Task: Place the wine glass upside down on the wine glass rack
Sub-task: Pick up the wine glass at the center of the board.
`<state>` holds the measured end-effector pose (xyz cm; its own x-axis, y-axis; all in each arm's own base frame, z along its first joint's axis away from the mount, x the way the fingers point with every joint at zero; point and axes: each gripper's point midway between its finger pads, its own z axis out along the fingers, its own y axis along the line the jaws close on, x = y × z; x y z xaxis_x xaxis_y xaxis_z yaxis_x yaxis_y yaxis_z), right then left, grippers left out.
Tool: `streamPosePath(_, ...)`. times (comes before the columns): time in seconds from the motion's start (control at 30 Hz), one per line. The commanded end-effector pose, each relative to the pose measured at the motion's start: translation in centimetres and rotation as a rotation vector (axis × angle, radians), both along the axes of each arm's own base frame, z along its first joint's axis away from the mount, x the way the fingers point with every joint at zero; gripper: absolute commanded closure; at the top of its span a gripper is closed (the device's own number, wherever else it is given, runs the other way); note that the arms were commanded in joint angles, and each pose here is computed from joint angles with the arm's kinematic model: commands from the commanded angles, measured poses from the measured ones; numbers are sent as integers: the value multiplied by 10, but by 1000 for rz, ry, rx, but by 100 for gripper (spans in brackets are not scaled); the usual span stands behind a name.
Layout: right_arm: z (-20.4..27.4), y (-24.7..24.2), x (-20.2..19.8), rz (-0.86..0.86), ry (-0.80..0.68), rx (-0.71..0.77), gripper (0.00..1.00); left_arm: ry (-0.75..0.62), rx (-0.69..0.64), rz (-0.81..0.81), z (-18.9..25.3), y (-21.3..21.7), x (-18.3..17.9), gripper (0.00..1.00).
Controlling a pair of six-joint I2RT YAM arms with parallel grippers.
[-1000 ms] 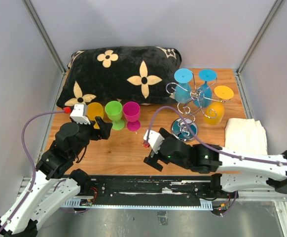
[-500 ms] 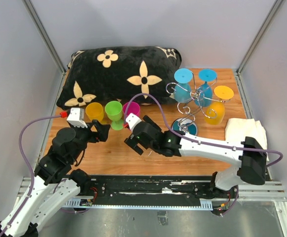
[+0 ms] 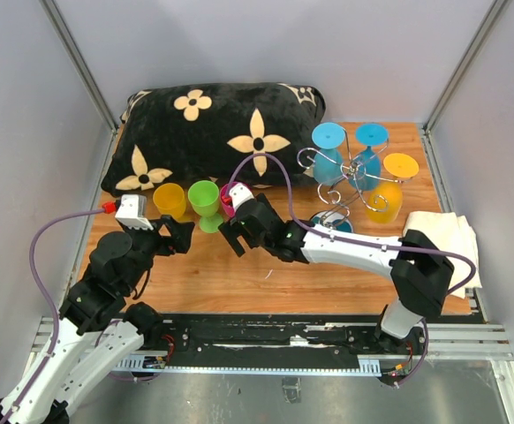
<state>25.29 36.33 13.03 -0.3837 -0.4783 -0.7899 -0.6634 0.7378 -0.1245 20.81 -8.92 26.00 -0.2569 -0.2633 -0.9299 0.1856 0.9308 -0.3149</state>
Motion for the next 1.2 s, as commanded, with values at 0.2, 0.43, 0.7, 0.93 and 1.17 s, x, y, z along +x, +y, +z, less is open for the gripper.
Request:
streamPosePath(0.2, 1, 24, 48, -62, -97, 188, 2, -39, -13, 9, 7, 1, 1, 11)
streamPosePath(0.43, -5, 31, 63, -84, -169, 220, 2, -39, -11, 8, 7, 1, 1, 11)
streamPosePath(0.7, -16, 25, 81, -153, -226, 199, 2, -46, -14, 8, 8, 2, 0, 11)
streamPosePath(0.93, -25, 18, 96, -223, -258, 197, 2, -50, -17, 8, 9, 3, -1, 11)
streamPosePath(1.17, -27, 17, 105, -231, -283, 234, 2, -42, -12, 6, 7, 1, 1, 11)
